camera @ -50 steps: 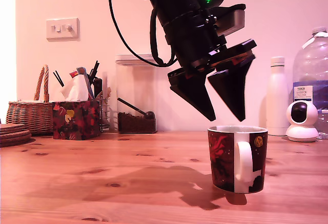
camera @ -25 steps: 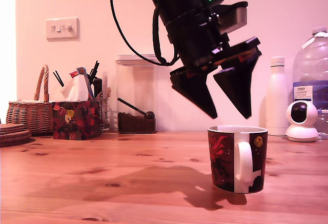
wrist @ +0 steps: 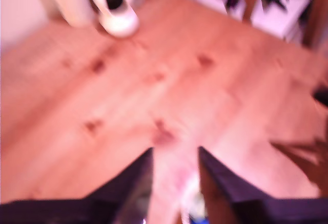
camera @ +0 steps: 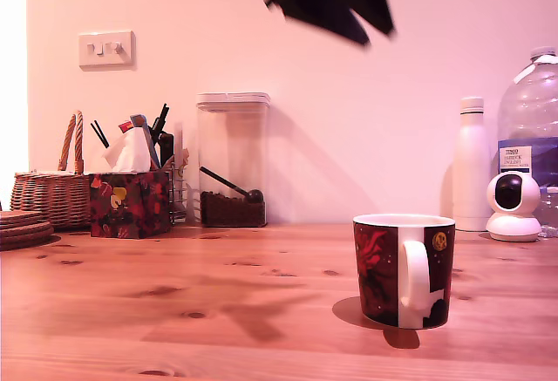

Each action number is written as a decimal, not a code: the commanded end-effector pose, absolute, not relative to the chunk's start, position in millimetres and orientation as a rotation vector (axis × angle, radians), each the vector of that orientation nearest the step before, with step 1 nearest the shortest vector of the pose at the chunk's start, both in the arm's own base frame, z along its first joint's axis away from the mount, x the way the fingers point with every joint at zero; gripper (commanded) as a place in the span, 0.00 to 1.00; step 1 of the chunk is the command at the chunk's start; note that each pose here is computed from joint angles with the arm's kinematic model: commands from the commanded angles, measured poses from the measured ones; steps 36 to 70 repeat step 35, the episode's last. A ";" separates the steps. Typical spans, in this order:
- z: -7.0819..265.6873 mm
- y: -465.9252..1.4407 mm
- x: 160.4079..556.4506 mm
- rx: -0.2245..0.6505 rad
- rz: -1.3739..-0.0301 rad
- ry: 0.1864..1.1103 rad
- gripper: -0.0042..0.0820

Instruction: Pick up the coffee capsules from the table one by one and drop them inside the nearest coffee cup

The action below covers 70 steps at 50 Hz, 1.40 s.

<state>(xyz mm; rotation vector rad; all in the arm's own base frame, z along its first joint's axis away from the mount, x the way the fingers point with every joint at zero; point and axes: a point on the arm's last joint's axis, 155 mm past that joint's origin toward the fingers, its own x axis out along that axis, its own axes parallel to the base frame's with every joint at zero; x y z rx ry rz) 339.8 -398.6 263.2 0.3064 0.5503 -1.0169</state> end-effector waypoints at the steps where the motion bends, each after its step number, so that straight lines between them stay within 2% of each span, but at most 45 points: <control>1: 263.9 -395.5 342.7 0.289 -1.024 0.540 0.03; 12: 289.8 -385.7 354.8 0.238 -1.006 0.424 0.03; 29: 282.2 -365.9 352.6 0.154 -0.970 0.317 0.03; 35: 274.5 -354.8 351.6 0.119 -0.950 0.318 0.03; 70: 274.5 -354.8 351.6 0.119 -0.950 0.318 0.03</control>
